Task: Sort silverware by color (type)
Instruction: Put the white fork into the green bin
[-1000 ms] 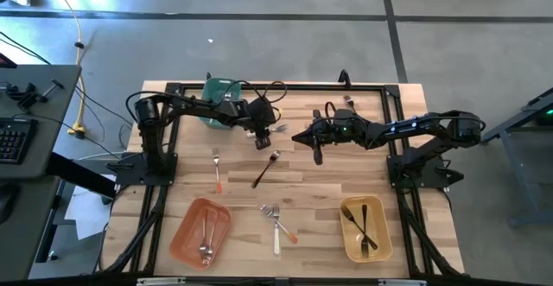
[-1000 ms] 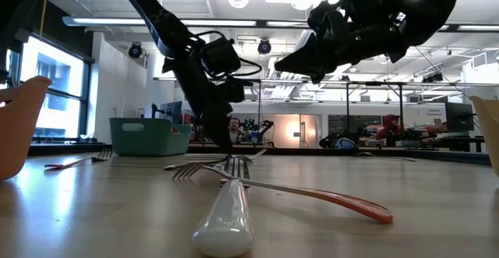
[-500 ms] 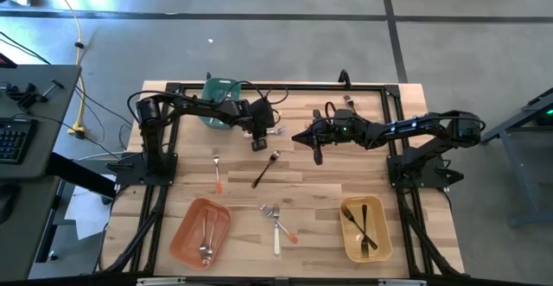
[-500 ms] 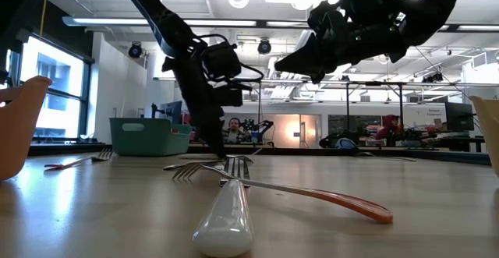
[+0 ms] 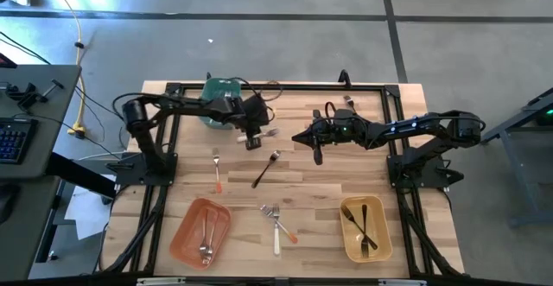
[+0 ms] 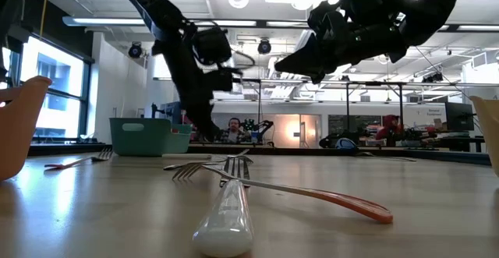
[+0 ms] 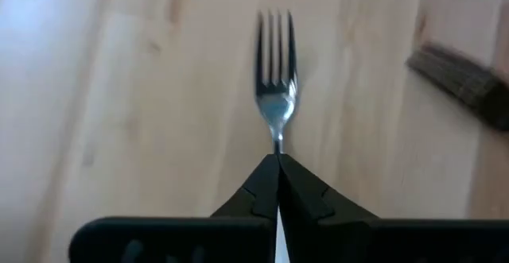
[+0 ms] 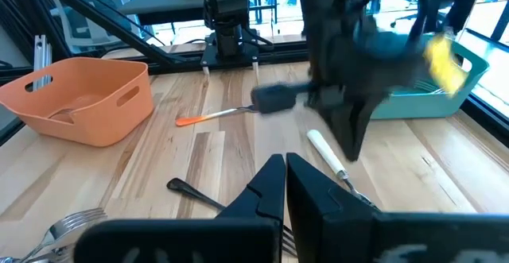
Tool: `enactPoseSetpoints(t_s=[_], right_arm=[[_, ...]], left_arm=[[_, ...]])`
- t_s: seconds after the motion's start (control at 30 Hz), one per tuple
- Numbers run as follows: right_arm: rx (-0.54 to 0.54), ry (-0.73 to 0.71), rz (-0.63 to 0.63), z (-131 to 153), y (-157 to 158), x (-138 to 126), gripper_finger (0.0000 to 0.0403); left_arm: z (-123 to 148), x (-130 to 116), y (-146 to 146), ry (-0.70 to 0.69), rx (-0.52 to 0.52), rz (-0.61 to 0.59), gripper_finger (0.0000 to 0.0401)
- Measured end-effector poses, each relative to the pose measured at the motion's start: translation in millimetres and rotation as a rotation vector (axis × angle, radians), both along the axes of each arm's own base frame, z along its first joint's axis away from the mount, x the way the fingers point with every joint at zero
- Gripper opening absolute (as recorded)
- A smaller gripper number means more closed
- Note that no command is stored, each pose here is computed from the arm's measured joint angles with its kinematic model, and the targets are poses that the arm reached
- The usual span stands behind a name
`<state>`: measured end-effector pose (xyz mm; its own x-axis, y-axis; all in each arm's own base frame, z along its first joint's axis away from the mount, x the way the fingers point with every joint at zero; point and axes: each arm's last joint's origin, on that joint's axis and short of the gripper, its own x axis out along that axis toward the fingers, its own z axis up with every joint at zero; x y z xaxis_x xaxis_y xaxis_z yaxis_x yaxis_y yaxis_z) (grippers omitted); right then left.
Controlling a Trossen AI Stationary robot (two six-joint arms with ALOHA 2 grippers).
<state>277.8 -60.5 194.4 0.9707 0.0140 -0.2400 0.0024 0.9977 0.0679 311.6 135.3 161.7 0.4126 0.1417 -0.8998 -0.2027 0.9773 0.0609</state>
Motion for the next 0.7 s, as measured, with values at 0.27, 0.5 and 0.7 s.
enactPoseSetpoints(t_s=[0.27,0.5,0.7], right_arm=[[0.0,0.0,0.0,0.0,0.0,0.0,0.0],[0.0,0.0,0.0,0.0,0.0,0.0,0.0],[0.0,0.0,0.0,0.0,0.0,0.0,0.0]], left_arm=[[9.3,-2.7,3.6,-0.034,-0.007,0.054,0.002],[-20.2,7.3,5.1,0.006,-0.029,0.045,0.0094],[-33.0,14.2,7.1,-0.008,-0.027,0.042,0.0122]])
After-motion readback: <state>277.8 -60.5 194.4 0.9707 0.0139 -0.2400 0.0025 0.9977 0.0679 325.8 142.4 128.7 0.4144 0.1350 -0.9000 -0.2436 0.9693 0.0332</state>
